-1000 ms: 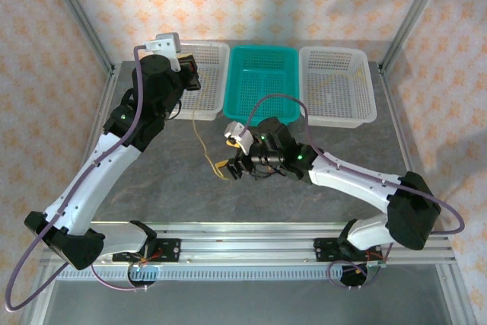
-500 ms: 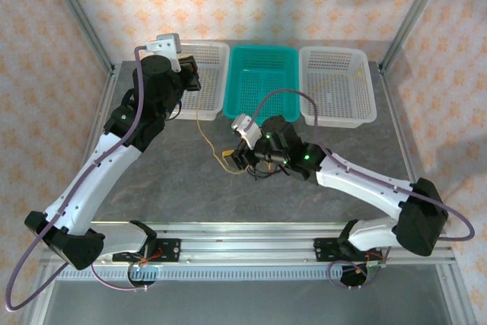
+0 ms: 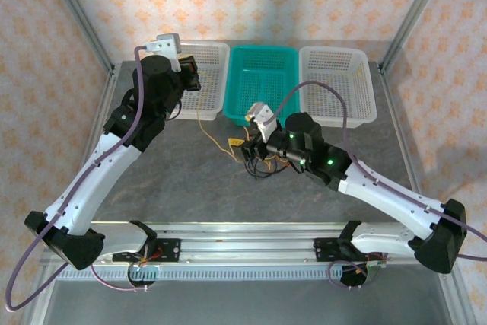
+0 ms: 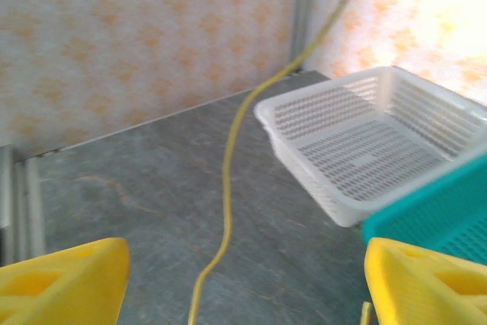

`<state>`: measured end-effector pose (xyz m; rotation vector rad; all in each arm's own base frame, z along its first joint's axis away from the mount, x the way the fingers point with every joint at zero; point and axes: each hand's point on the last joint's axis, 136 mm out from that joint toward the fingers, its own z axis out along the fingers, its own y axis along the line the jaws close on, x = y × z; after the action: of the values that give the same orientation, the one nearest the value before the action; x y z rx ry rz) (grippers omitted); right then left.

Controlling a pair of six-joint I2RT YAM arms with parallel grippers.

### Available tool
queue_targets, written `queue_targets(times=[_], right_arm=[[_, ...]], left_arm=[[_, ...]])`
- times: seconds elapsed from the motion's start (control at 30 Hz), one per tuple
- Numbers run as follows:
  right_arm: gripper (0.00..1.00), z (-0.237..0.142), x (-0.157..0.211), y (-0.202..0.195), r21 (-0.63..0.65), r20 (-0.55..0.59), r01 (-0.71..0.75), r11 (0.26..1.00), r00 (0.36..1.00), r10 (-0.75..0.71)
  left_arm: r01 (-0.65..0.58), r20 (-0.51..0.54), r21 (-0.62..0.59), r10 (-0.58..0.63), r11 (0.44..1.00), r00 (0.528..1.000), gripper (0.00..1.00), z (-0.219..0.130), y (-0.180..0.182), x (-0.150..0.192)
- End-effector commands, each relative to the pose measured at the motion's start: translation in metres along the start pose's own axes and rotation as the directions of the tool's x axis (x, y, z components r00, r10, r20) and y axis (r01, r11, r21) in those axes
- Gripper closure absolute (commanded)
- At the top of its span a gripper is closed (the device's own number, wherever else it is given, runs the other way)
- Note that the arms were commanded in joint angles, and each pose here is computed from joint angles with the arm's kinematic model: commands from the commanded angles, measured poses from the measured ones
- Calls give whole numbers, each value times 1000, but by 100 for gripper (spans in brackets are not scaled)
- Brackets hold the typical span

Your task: Untangle the cables

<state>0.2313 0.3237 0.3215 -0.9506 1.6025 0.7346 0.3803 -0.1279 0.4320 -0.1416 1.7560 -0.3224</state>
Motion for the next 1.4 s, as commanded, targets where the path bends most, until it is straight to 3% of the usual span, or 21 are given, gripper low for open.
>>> queue_targets(times=[0.0,0.13,0.3,0.37,0.47,0.67,0.77,0.87,1.0,1.1,1.2,1.37], right_arm=[[17,5,-1,29,-173,0,23,985,1000,-24],[17,26,26,28,-179,-75,-19,984,997,5],[17,41,42,48,-283,-113,-66,957,993,35],[21,46,49,51,-291,-132,-75,954,990,38],[34,50,55,52,-288,-153,-87,954,987,44],[73,49,59,46,-247,-171,-77,966,985,34],[83,48,59,45,-241,-176,-76,968,984,33],[81,48,61,44,-233,-183,-78,969,982,35],[50,51,68,44,-234,-206,-86,969,978,37],[47,55,74,44,-234,-224,-94,968,974,40],[60,57,79,41,-216,-246,-97,972,968,42],[90,54,73,36,-189,-229,-88,978,972,43]], left_arm=[[19,29,6,-19,1000,999,100,-4,2,-8],[20,27,5,-20,1000,999,100,-4,2,-8],[18,28,2,-18,1000,999,100,-4,3,-7],[19,27,2,-19,1000,999,100,-4,3,-7],[20,27,2,-20,1000,999,100,-4,3,-6],[19,21,3,-19,1000,1000,100,-2,3,-2],[19,20,-1,-19,1000,1000,100,-1,4,-2],[19,22,-2,-19,1000,1000,100,-2,4,-2],[18,27,-4,-18,1000,999,100,-4,5,-4],[19,28,-4,-19,1000,999,100,-5,5,-5],[21,28,-4,-20,1000,999,100,-5,5,-5],[19,28,-9,-19,1000,999,100,-4,6,-5]])
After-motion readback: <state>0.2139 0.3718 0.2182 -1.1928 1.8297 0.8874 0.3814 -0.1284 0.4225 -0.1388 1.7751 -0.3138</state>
